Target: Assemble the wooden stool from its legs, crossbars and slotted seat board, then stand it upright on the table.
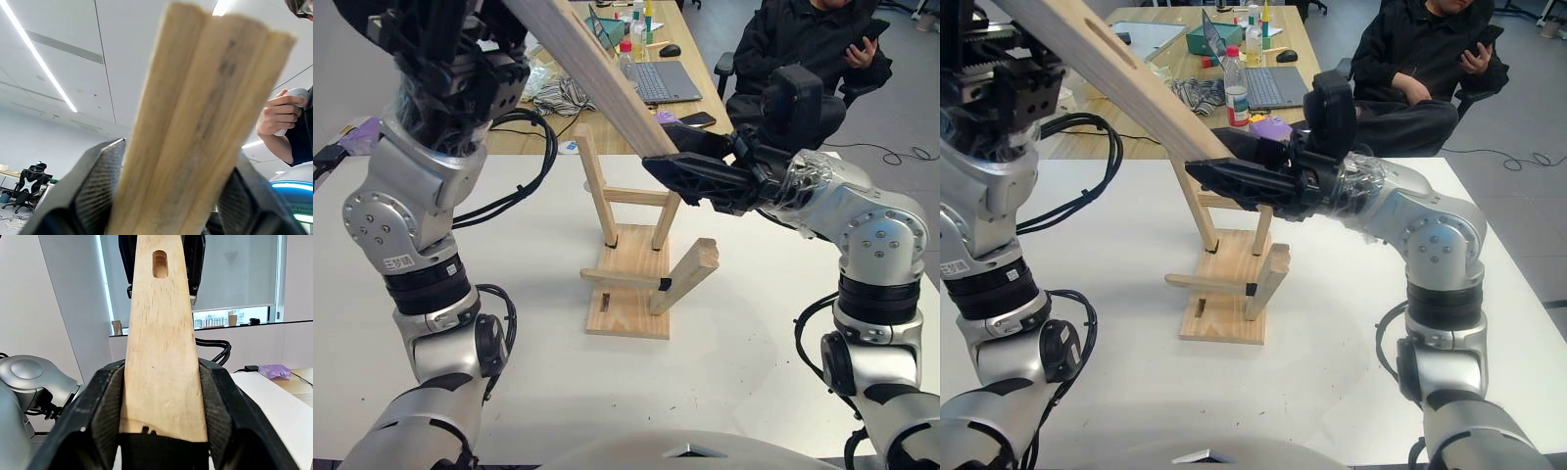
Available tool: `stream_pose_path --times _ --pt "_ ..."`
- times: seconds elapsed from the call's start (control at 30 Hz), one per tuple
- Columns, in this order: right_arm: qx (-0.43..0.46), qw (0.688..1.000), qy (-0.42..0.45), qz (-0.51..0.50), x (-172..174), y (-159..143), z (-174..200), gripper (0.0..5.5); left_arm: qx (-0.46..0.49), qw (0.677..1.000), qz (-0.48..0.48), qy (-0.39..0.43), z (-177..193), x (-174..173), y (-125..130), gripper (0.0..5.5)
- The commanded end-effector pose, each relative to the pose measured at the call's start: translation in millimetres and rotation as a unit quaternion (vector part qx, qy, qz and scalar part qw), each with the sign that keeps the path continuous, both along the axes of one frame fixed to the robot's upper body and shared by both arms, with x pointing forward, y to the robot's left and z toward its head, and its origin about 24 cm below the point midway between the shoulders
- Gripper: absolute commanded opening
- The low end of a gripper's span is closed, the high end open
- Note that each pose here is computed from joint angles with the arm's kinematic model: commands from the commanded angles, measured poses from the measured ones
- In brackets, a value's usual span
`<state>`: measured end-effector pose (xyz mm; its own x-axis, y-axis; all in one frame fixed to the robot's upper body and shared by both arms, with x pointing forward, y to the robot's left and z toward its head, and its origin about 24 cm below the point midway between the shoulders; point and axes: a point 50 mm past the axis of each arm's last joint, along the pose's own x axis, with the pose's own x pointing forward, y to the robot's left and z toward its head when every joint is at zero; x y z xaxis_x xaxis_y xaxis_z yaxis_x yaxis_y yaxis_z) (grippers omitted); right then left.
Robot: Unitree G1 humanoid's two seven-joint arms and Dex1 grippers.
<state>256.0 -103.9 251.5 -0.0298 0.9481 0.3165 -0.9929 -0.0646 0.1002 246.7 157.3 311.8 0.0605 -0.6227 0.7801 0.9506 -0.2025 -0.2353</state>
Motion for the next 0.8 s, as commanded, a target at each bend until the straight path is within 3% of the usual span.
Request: stream_pose_path --times 0.03,0.23,0.33,0.43,0.6,0.8 --pt "0.008 1.000 -0.001 -0.011 3 -1 0 2.03 0.013 1.000 -0.014 0.000 -3 -1 -1 2.62" --pt "-0.022 0.999 -0.011 -0.027 4 2 -3 2.03 0.027 0.999 0.017 -0.012 2 1 14 2.58" --pt "-0.084 0.995 -0.018 -0.059 8 5 -22 2.85 0.025 0.997 0.069 -0.021 18 8 43 2.40" --pt "-0.146 0.983 -0.034 -0.108 16 2 -41 3.24 0.046 0.991 0.129 -0.006 19 18 74 2.20" --pt "-0.171 0.975 -0.050 -0.133 23 -10 -47 3.24 0.134 0.973 0.184 0.044 -34 30 94 2.03" --pt "-0.200 0.970 -0.069 -0.123 28 -21 -44 3.24 0.180 0.947 0.246 0.104 -126 31 94 2.03"
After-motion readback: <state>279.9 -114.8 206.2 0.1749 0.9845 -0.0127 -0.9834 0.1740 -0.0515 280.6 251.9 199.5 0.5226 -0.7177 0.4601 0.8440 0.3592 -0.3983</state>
